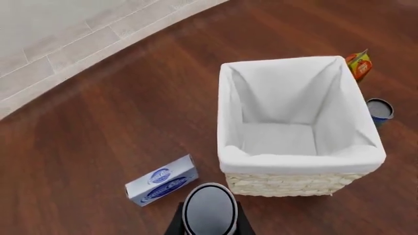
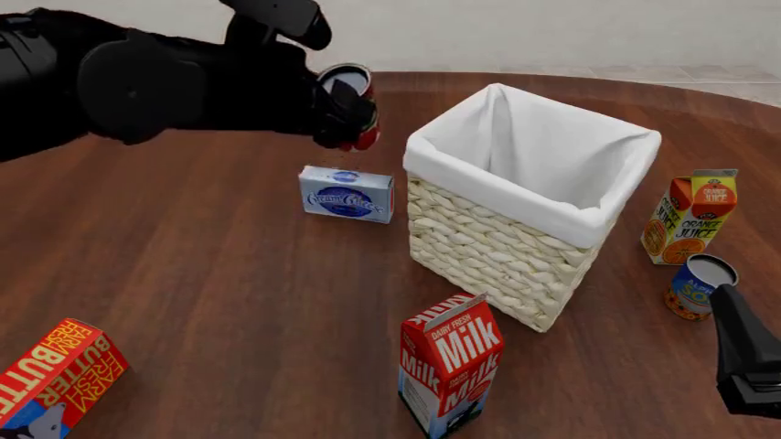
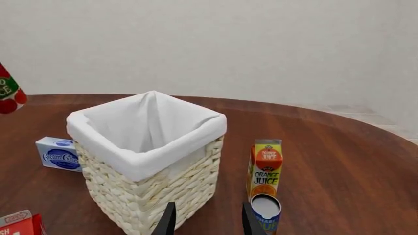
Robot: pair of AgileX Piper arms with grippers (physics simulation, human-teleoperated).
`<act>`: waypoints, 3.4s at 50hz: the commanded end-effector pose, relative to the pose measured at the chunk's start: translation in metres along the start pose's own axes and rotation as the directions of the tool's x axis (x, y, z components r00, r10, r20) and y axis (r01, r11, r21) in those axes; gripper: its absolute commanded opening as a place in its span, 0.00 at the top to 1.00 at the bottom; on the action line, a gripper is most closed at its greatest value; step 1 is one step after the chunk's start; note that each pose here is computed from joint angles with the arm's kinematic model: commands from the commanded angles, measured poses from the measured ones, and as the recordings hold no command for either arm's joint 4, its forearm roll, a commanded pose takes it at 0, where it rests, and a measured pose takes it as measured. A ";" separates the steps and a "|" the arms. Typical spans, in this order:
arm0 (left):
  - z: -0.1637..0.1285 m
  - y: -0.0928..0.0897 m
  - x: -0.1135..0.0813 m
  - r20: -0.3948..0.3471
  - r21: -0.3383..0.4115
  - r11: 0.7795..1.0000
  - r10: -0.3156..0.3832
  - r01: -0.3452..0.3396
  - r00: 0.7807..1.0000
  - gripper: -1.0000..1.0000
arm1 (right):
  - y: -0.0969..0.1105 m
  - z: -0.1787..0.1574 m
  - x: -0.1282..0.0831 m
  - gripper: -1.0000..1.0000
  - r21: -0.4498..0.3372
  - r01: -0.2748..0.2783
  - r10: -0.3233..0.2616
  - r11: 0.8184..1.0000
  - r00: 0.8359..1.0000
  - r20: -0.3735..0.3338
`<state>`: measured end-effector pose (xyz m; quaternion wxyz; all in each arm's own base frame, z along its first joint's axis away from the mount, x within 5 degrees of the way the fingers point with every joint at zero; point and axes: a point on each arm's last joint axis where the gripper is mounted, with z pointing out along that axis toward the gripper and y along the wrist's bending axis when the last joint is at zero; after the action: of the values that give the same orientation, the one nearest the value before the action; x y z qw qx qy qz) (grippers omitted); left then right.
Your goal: Pick up the alphabet soup and the tomato sauce, and put them in the basket.
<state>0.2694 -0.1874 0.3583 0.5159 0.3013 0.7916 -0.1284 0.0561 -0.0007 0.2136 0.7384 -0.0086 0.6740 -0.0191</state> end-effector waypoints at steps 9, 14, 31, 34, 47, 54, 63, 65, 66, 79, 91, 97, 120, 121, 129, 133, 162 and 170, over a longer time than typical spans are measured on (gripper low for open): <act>0.000 -0.001 -0.032 0.042 0.006 0.998 0.064 -0.064 0.997 1.00 | 0.000 0.000 0.000 0.00 -0.002 -0.004 0.004 1.000 1.000 0.000; 0.002 -0.006 -0.039 0.049 0.018 0.997 0.076 -0.077 0.996 1.00 | 0.000 0.000 0.000 0.00 -0.001 -0.004 0.004 1.000 1.000 0.000; 0.015 -0.024 -0.051 0.062 0.064 0.992 0.102 -0.106 0.993 1.00 | 0.000 0.000 0.000 0.00 0.000 -0.005 0.005 1.000 1.000 -0.001; 0.017 -0.029 -0.055 0.068 0.075 0.990 0.110 -0.115 0.992 1.00 | 0.000 0.000 0.000 0.00 -0.002 -0.005 0.005 1.000 1.000 -0.001; 0.023 -0.043 -0.066 0.086 0.106 0.984 0.132 -0.140 0.988 1.00 | 0.000 0.000 0.000 0.00 0.000 -0.009 0.009 1.000 1.000 -0.001; 0.033 -0.047 -0.067 0.086 0.112 0.983 0.135 -0.144 0.987 1.00 | 0.000 0.000 0.000 0.00 0.002 -0.013 0.013 1.000 1.000 0.000; 0.040 -0.056 -0.070 0.093 0.129 0.980 0.141 -0.153 0.986 1.00 | 0.000 0.000 0.000 0.00 0.001 -0.017 0.017 1.000 1.000 0.000; 0.041 -0.057 -0.071 0.094 0.131 0.979 0.142 -0.154 0.985 1.00 | 0.000 0.000 0.000 0.00 0.001 -0.018 0.018 1.000 1.000 0.000; 0.042 -0.057 -0.071 0.096 0.131 0.980 0.141 -0.153 0.985 1.00 | 0.000 0.000 0.000 0.00 0.001 -0.018 0.018 1.000 1.000 0.000; 0.062 -0.066 -0.072 0.090 0.145 0.976 0.148 -0.160 0.985 1.00 | 0.000 0.000 0.000 0.00 0.004 -0.029 0.029 1.000 1.000 0.000; 0.078 -0.074 -0.069 0.073 0.158 0.973 0.156 -0.166 0.985 1.00 | 0.000 0.000 0.000 0.00 0.005 -0.039 0.039 0.999 0.999 0.000; 0.086 -0.075 -0.067 0.063 0.161 0.973 0.158 -0.166 0.985 1.00 | 0.000 0.000 0.000 0.00 0.005 -0.038 0.038 0.999 0.999 0.000; 0.118 -0.081 -0.062 0.029 0.168 0.970 0.170 -0.173 0.985 1.00 | 0.000 0.002 -0.001 0.00 0.005 -0.045 0.045 0.999 0.999 0.000; 0.119 -0.082 -0.062 0.027 0.170 0.970 0.171 -0.173 0.985 1.00 | 0.000 0.002 -0.001 0.00 0.005 -0.046 0.046 0.999 0.999 0.001; 0.128 -0.088 -0.056 0.014 0.179 0.968 0.175 -0.175 0.984 1.00 | 0.000 0.001 -0.001 0.00 0.003 -0.048 0.048 0.999 0.999 0.001; 0.133 -0.089 -0.054 0.009 0.181 0.968 0.176 -0.175 0.984 1.00 | 0.000 0.000 -0.001 0.00 0.001 -0.050 0.050 0.999 0.999 0.001; 0.155 -0.093 -0.042 -0.023 0.187 0.968 0.175 -0.168 0.984 1.00 | 0.000 0.000 0.000 0.00 0.001 -0.054 0.054 0.999 0.999 0.001; 0.156 -0.091 -0.043 -0.022 0.182 0.969 0.175 -0.168 0.984 0.00 | 0.000 0.000 0.000 0.00 0.000 -0.053 0.053 0.999 0.999 0.000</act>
<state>0.3386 -0.3536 0.3193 0.4789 0.4144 0.7588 -0.1520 0.0562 -0.0008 0.2140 0.7389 0.0095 0.6738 0.0003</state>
